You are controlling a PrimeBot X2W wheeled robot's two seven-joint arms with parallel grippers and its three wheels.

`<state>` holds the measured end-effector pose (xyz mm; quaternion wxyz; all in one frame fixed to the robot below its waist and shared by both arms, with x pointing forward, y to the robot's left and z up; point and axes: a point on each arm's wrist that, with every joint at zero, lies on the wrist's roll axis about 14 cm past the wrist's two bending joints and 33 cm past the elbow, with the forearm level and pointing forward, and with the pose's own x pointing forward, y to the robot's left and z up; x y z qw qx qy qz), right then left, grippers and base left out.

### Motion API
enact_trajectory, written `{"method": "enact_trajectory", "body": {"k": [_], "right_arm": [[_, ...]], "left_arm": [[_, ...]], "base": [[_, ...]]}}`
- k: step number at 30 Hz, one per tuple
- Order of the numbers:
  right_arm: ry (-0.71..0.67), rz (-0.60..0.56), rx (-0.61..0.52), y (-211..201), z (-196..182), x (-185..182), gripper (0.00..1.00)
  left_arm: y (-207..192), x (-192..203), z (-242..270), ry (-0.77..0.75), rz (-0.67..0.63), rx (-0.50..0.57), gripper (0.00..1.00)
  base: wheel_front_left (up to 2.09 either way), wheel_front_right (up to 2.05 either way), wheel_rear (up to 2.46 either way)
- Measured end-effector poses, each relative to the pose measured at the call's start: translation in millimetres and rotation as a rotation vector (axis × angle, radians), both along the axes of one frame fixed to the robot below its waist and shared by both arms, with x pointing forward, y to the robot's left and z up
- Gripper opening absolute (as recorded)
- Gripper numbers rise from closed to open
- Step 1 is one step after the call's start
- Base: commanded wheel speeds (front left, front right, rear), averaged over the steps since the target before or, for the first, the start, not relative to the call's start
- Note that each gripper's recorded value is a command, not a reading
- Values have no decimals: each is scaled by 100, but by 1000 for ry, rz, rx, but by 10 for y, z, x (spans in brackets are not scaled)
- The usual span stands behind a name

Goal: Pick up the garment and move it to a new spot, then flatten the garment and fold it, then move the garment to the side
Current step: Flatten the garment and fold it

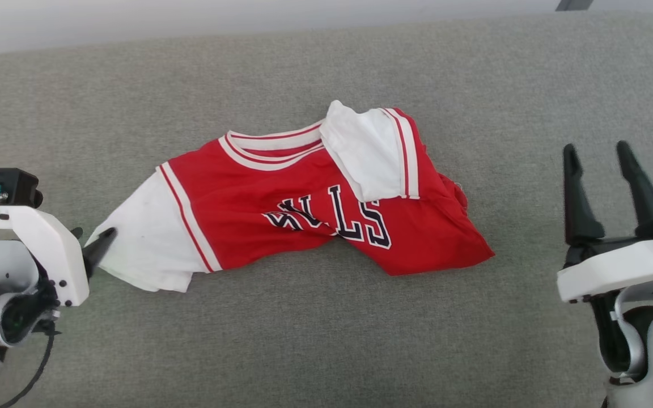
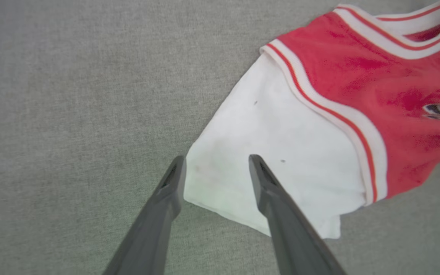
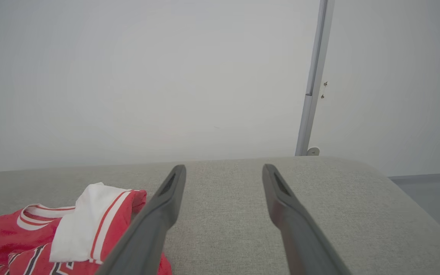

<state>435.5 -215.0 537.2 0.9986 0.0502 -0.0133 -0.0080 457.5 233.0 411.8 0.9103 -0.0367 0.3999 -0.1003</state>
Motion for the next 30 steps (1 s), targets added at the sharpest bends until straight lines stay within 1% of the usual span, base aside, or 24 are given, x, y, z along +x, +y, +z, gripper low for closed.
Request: {"method": "enact_trajectory", "body": {"k": [1,2,7,15,22,26,30], "right_arm": [[7,14,-1,41,-11,0,100],[7,14,-1,41,-11,0,100],[47,93,-14,267,-61,22,100],[155,273,-57,724,-224,91,100],[289,443,-115,1166,-438,124,100],[362,521,-161,1360,-563,148,100],[438,572,-207,1482,-692,197,100]], "left_arm": [[-13,6,42,-31,4,-11,100],[-13,6,42,-31,4,-11,100],[-37,24,310,-220,6,-34,100],[18,-175,582,-429,59,-66,100],[83,-417,750,-565,106,-79,100],[119,-564,757,-592,141,-91,100],[198,-658,796,-625,184,-88,100]], "base": [[0,0,0],[0,0,0],[0,0,0],[0,0,0],[0,0,0],[0,0,0],[0,0,0]]}}
